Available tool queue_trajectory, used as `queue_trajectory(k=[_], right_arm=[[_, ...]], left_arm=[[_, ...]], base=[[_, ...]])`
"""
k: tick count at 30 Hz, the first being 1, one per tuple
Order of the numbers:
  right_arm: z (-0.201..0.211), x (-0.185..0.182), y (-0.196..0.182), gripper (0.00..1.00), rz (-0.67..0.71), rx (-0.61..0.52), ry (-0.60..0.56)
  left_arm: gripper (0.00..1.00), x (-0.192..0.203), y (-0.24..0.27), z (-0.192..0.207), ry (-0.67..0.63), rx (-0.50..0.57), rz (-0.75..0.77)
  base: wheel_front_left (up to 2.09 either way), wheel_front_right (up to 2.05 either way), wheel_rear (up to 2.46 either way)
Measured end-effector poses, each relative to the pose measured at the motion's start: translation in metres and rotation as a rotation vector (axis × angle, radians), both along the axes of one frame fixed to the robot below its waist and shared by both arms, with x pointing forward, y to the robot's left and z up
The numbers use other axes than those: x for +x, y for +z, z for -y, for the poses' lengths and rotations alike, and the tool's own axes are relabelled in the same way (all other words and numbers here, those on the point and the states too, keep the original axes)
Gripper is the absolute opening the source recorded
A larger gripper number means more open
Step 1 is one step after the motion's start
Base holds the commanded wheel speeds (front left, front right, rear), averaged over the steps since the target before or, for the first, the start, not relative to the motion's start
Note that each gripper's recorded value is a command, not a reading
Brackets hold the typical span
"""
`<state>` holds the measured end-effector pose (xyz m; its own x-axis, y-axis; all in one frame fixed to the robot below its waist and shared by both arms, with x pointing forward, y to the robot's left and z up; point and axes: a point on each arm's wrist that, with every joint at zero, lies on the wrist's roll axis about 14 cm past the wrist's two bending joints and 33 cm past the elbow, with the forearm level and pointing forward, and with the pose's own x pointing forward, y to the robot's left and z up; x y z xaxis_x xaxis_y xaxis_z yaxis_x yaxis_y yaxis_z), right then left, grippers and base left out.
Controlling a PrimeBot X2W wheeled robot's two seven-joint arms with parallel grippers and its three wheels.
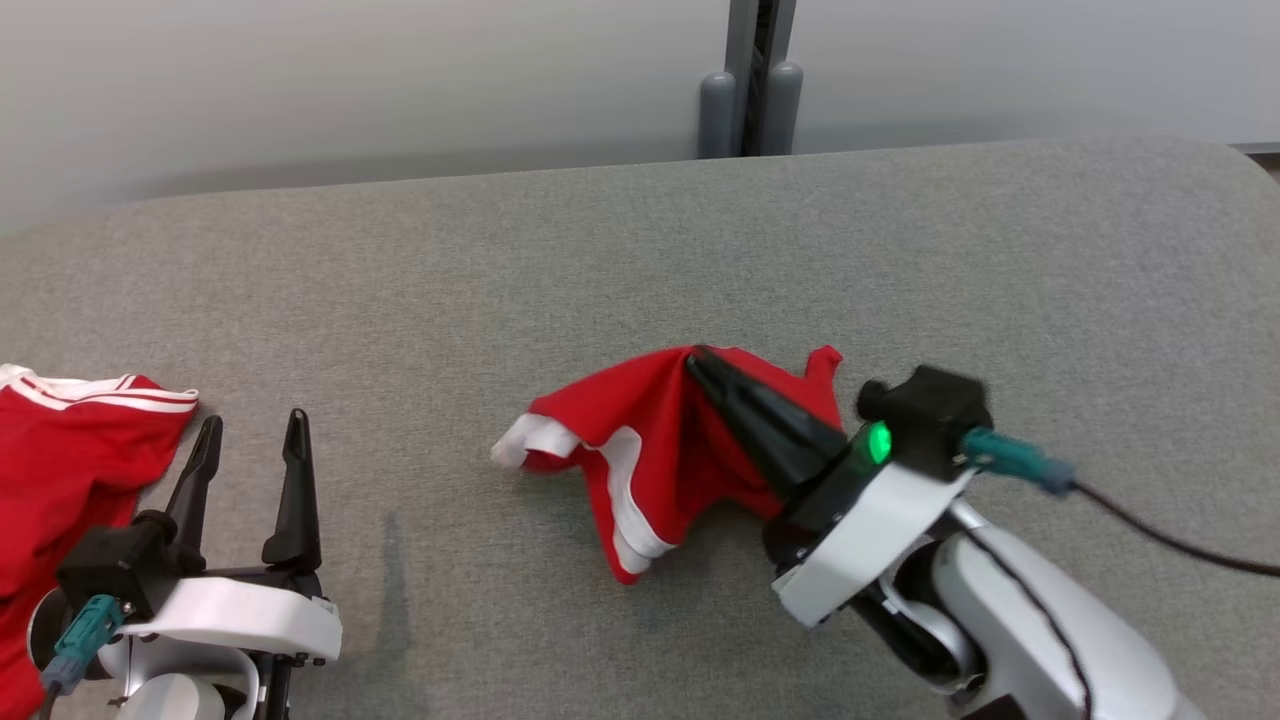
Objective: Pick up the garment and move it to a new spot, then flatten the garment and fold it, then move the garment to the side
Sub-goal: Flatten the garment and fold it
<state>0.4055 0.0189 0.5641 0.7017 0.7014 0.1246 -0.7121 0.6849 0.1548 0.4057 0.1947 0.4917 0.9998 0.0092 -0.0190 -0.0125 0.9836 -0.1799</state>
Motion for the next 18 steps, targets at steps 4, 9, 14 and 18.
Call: queue_trajectory(k=[4,9,14,18], right_arm=[[0.032,0.011,0.036,0.00,-0.003,0.172,-0.084],[0.093,0.031,0.021,0.00,-0.112,0.281,-0.266],[0.147,0.042,-0.043,0.00,-0.274,0.232,-0.453],[0.170,0.042,-0.088,0.00,-0.397,0.238,-0.549]], left_arm=[[1.00,0.005,0.000,0.003,-0.016,0.011,0.002],[1.00,0.010,-0.001,0.009,-0.036,0.014,-0.004],[1.00,0.016,0.000,0.014,-0.054,0.017,0.002],[1.00,0.020,-0.006,0.018,-0.067,0.017,-0.014]], base=[[0.00,0.00,0.00],[0.00,0.00,0.00],[0.00,0.00,0.00],[0.00,0.00,0.00]])
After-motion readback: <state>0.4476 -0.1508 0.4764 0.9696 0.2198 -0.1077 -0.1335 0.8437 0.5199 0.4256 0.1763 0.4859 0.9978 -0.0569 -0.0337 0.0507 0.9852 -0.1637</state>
